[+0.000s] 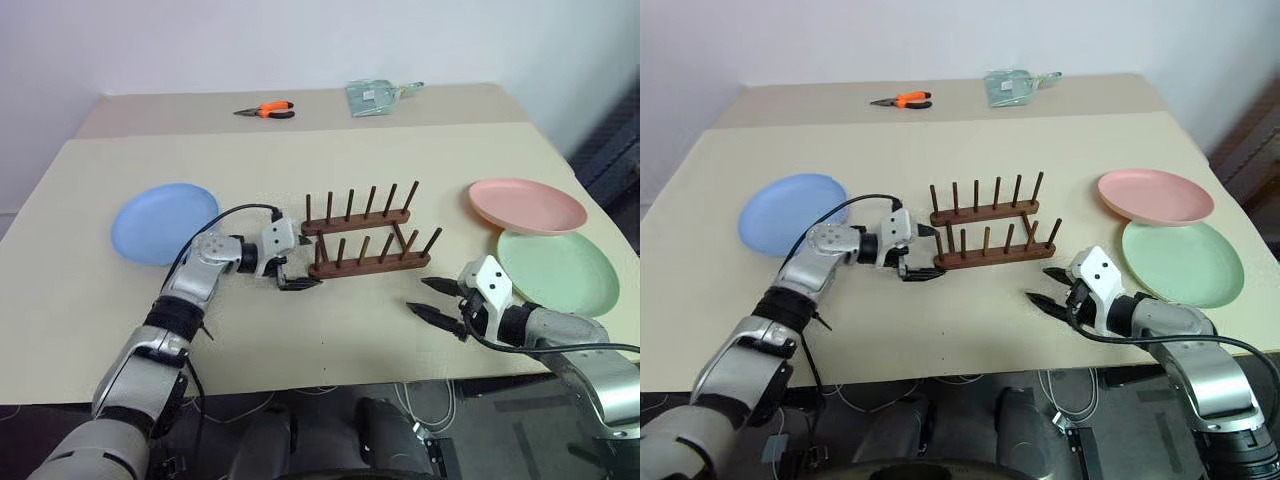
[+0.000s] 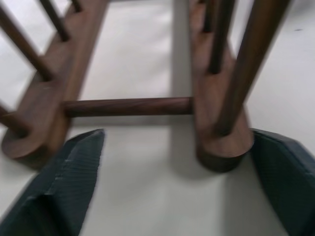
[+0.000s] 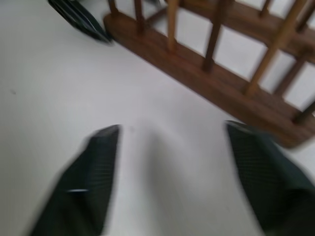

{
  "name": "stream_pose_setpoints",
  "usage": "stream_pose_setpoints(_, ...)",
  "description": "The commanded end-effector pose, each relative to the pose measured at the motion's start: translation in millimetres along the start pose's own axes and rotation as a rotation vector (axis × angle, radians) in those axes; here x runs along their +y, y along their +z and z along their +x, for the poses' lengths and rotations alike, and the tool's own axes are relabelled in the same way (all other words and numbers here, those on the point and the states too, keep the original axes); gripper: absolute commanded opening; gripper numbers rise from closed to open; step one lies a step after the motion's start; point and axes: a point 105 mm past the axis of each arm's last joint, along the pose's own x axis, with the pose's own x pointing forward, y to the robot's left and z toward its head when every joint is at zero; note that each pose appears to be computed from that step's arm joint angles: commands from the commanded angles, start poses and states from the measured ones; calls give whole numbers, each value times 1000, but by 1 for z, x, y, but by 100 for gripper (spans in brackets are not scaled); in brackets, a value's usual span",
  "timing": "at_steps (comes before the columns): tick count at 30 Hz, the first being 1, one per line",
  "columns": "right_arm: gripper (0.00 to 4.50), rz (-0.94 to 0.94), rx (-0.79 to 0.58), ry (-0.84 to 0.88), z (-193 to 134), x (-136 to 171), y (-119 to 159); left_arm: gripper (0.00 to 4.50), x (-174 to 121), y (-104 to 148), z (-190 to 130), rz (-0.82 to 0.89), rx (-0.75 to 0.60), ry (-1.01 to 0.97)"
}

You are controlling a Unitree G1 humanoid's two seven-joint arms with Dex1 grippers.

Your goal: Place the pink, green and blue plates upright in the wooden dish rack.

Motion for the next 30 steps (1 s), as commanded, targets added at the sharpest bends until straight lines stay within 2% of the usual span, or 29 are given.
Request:
stream_pose_setpoints(1,116,-60,39,-60,-2,-14,-5,320,-17,-13,-20,-99,35,-17)
stream_pose_setpoints(3,17,-86,68,-103,3,-22,-10,221,-35,-3,-21,-138,4,-51)
stream_pose_setpoints(5,0,-121,88,-122,9,-27,-13,128,-48,7,-13,-146,-20,-47)
stream_pose_setpoints(9,0,-141,101,-134,23,-33,-15,128,-56,23,5,-191,-82,23)
stream_pose_setpoints(14,0,-180,80,-224,51,-52,-10,128,-35,5,34,-155,22,263)
stream_pose_setpoints(19,0,-199,52,-260,66,-65,0,128,-12,-7,37,-173,56,397)
stream_pose_setpoints(26,0,-210,15,-286,70,-80,11,128,-2,-7,36,-164,43,413)
stream_pose_setpoints(30,117,-357,-26,-296,23,-94,47,125,-22,13,32,-120,-49,291)
